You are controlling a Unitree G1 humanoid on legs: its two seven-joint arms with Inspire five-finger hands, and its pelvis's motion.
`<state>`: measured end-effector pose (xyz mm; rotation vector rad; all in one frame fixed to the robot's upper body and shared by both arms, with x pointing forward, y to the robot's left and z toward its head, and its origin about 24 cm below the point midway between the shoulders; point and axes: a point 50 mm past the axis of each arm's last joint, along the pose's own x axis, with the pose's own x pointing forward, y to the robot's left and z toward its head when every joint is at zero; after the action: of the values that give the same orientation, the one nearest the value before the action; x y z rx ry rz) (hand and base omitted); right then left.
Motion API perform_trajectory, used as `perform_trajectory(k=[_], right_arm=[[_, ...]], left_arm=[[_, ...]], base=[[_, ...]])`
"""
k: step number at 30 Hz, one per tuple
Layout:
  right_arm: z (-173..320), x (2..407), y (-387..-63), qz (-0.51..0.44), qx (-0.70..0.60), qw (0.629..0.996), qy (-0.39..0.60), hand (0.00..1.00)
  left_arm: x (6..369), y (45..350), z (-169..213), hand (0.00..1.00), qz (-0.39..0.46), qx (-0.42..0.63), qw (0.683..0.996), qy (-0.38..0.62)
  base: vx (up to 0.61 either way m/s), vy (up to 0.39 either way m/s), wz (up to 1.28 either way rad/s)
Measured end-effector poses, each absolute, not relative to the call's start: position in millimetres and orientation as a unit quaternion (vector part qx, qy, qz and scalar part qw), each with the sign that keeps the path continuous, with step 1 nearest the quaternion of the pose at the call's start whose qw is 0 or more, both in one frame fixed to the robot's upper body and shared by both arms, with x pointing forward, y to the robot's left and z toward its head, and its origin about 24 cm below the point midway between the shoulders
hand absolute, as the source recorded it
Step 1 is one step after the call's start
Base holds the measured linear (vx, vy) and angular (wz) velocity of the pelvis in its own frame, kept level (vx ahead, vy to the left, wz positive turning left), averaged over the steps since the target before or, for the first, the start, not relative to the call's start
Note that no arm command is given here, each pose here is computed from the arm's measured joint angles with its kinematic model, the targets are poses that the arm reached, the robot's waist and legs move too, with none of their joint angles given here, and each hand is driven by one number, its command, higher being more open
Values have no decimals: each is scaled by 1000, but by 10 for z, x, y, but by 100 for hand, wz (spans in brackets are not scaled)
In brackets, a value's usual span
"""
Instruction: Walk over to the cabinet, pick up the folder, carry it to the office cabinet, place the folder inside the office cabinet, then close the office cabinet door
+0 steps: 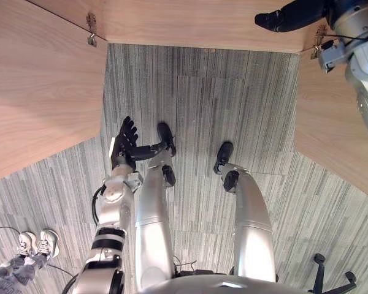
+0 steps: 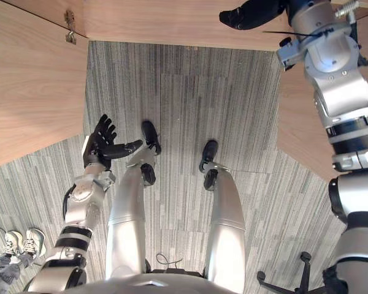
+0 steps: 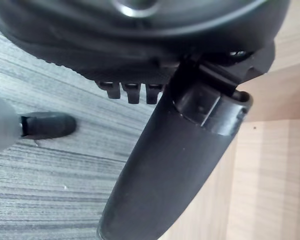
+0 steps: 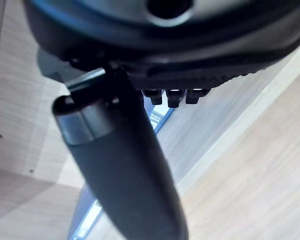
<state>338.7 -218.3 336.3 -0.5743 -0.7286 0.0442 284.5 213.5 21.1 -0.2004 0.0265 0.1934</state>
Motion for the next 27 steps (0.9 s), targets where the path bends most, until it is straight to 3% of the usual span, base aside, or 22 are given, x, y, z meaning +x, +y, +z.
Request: perform_trajectory(k=[1, 2, 10, 21, 27], right_arm=[[3330, 3366, -2188, 17, -259, 897, -358, 100], [3276, 3329, -2189, 8, -223, 901, -372, 0], [3253, 3215, -2143, -107, -81, 883, -450, 0], [3323, 3302, -2019, -159, -36, 876, -454, 0], [3379, 3364, -2012, -194, -87, 870, -444, 0]], left_arm=[[2816, 2134, 174, 100, 100, -101, 990, 19], [2778, 2116, 123, 100, 108, -109, 988, 26], [2786, 1963, 87, 100, 116, -123, 985, 31], [2793, 1941, 91, 100, 128, -130, 983, 31], [2795, 1936, 99, 100, 132, -131, 982, 29]], base=[[9, 42, -4], [11, 52, -4], [4, 47, 0], [1, 19, -1], [-15, 28, 2]])
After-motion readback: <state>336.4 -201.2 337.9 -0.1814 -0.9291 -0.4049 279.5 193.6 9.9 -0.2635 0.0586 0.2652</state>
